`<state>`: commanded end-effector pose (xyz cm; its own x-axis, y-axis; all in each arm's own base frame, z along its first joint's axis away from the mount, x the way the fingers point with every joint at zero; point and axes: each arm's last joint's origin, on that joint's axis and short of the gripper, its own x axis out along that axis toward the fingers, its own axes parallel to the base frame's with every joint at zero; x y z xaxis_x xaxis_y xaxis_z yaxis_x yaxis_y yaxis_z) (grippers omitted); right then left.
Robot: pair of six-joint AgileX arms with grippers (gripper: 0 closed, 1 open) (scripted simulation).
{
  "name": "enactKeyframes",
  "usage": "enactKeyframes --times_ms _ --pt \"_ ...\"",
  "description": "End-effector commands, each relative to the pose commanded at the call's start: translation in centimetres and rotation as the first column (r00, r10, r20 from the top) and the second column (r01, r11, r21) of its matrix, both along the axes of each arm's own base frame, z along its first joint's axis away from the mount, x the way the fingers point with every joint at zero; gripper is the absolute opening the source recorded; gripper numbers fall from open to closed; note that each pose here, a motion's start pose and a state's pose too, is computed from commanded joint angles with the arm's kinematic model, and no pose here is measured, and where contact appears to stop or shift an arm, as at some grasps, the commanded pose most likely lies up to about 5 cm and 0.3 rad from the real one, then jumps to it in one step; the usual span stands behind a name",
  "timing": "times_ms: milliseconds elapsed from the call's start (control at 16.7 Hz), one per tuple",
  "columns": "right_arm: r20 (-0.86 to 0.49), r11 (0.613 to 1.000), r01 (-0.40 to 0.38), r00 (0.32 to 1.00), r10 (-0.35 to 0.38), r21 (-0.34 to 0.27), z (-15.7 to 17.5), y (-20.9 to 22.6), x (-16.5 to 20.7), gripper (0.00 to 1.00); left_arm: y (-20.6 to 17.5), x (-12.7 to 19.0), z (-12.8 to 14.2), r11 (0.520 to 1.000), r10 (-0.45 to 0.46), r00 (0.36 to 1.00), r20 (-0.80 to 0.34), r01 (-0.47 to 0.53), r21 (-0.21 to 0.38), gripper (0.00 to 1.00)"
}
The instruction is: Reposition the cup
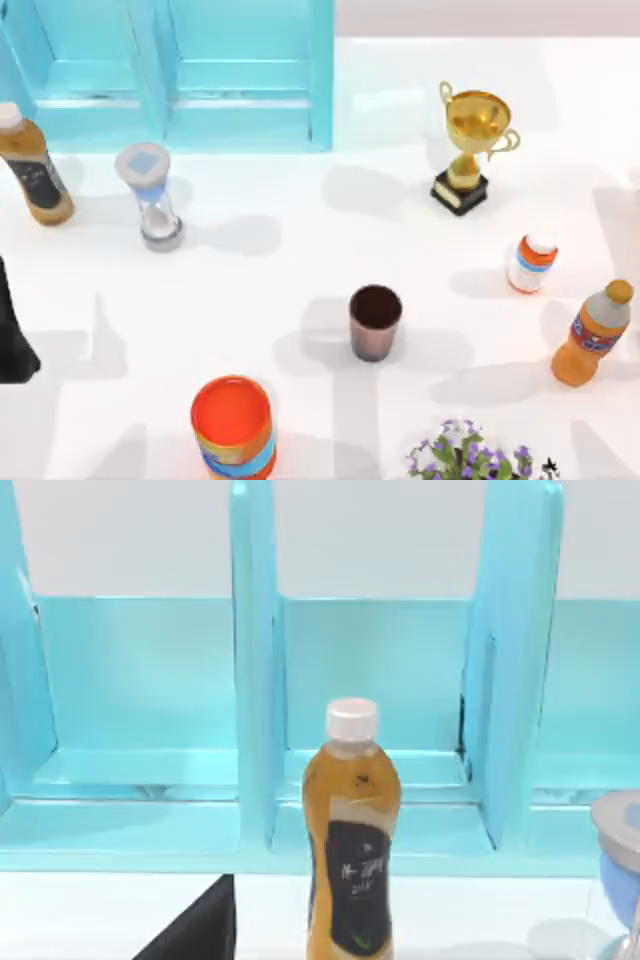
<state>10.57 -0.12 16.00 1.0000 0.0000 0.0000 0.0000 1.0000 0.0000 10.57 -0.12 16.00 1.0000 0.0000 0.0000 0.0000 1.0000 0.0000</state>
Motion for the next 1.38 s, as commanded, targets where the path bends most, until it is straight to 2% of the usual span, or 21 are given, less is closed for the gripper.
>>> enactKeyframes --times_ms 180,360,600,780,900,1080,1200,1380 --pt "0.0 1.0 0.0 1.0 0.0 0.0 0.0 0.0 0.0 1.0 0.0 0.0 0.2 1.0 -0.003 1.0 -0.005 0.003 -0.004 1.0" --pt "0.0 1.0 0.0 1.0 0.0 0.0 0.0 0.0 0.0 1.0 -0.3 0.0 1.9 0.999 -0.032 0.998 -0.055 0.03 -0.035 1.0" --pt "0.0 1.0 0.0 1.0 0.0 0.0 0.0 0.0 0.0 1.0 -1.3 0.9 6.4 0.989 -0.113 0.973 -0.2 0.091 -0.118 1.0" --pt "0.0 1.0 0.0 1.0 0.0 0.0 0.0 0.0 0.0 1.0 -2.7 2.8 10.4 0.973 -0.19 0.916 -0.353 0.127 -0.193 1.0" --pt "0.0 1.0 0.0 1.0 0.0 0.0 0.0 0.0 0.0 1.0 -4.2 4.8 13.1 0.961 -0.238 0.852 -0.466 0.137 -0.24 1.0" --pt "0.0 1.0 0.0 1.0 0.0 0.0 0.0 0.0 0.0 1.0 -7.5 8.8 16.1 0.95 -0.286 0.717 -0.636 0.124 -0.288 1.0" --pt "0.0 1.0 0.0 1.0 0.0 0.0 0.0 0.0 0.0 1.0 -10.6 11.8 17.3 0.949 -0.296 0.607 -0.737 0.102 -0.297 1.0" --pt "0.0 1.0 0.0 1.0 0.0 0.0 0.0 0.0 0.0 1.0 -16.2 15.7 17.4 0.96 -0.274 0.433 -0.859 0.064 -0.273 1.0"
